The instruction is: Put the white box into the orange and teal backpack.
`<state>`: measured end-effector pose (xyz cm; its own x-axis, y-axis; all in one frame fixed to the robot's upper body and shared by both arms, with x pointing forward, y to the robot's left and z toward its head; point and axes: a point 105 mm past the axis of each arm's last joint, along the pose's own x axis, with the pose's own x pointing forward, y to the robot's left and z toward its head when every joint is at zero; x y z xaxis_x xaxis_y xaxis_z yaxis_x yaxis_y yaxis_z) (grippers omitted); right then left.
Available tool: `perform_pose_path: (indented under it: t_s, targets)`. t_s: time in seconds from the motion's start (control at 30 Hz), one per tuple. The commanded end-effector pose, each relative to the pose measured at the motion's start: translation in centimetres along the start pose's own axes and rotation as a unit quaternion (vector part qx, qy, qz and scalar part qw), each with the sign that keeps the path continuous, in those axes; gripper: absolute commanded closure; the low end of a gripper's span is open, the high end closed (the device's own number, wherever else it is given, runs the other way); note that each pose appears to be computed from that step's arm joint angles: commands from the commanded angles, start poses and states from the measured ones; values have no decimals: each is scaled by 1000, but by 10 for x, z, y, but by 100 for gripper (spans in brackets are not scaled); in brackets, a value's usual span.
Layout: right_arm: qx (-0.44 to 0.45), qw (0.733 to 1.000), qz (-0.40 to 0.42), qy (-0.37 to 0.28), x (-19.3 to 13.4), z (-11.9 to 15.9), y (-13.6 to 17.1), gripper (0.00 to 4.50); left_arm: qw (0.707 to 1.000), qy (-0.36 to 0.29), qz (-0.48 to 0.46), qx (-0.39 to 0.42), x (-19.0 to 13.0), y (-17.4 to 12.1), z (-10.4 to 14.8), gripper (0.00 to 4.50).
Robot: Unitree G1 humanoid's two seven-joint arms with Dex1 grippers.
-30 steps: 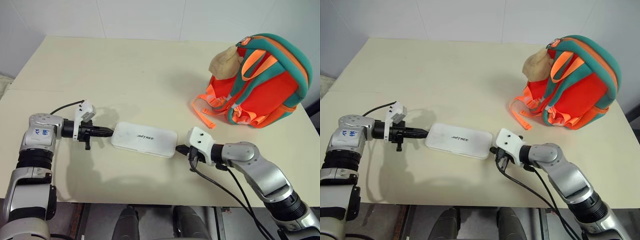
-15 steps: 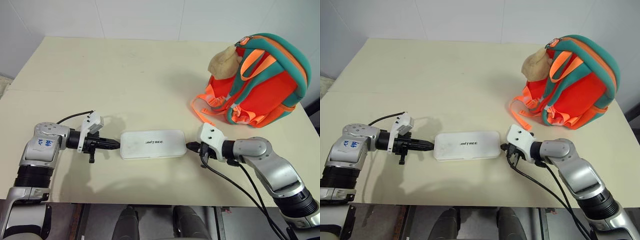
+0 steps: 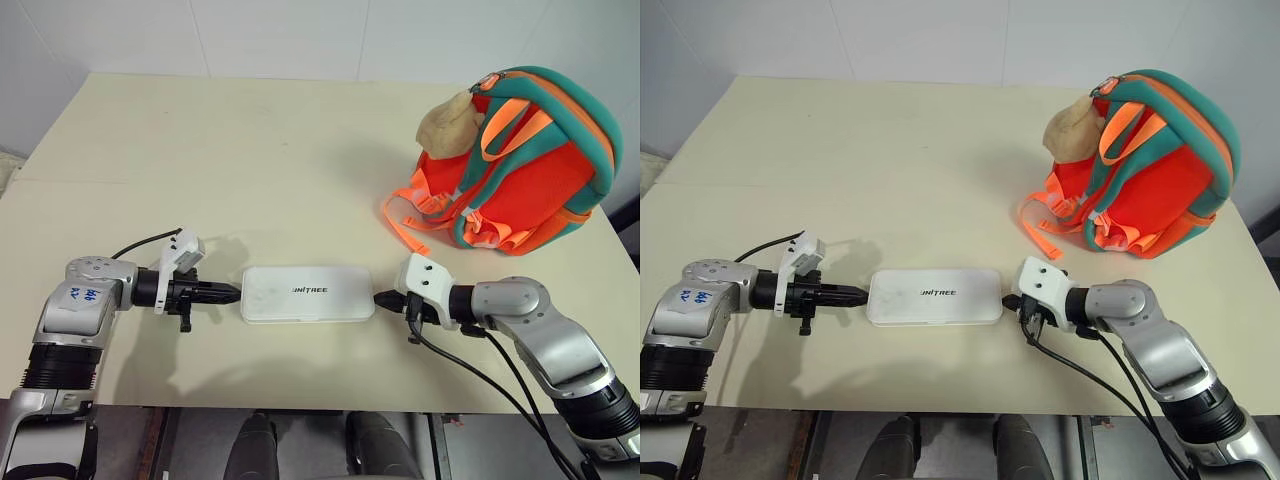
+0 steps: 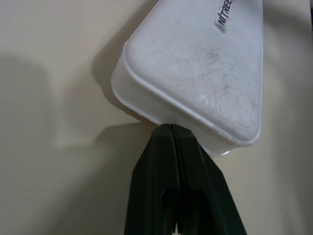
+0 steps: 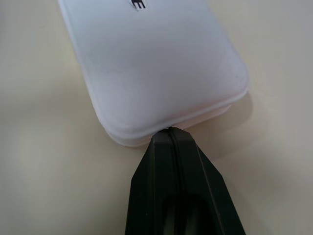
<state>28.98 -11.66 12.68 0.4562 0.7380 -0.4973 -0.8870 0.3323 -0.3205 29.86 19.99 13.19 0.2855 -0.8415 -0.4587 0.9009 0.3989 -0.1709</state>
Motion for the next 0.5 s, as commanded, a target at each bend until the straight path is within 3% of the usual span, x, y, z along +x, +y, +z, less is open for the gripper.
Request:
perform_pose_path:
  t_s: [0.03,0.17,0.3,0.4,0.5]
  targets:
    - [-26,1000,-16,-8,-12,6,-13,450,1000,-27,11,6,-14,-4,12,447]
    - [-29,999,-13,-9,-14,6,-16,450,999,-43,31,-3,-20,0,13,447]
    - [-42,999,-27,-6,-18,5,-24,450,997,-17,70,-18,-28,9,2,447]
    - [-50,997,-60,6,-23,0,-38,390,995,-11,95,-42,-37,13,-3,389]
    - [-60,996,-72,16,-27,-6,-45,289,992,-51,96,-70,-44,11,7,293]
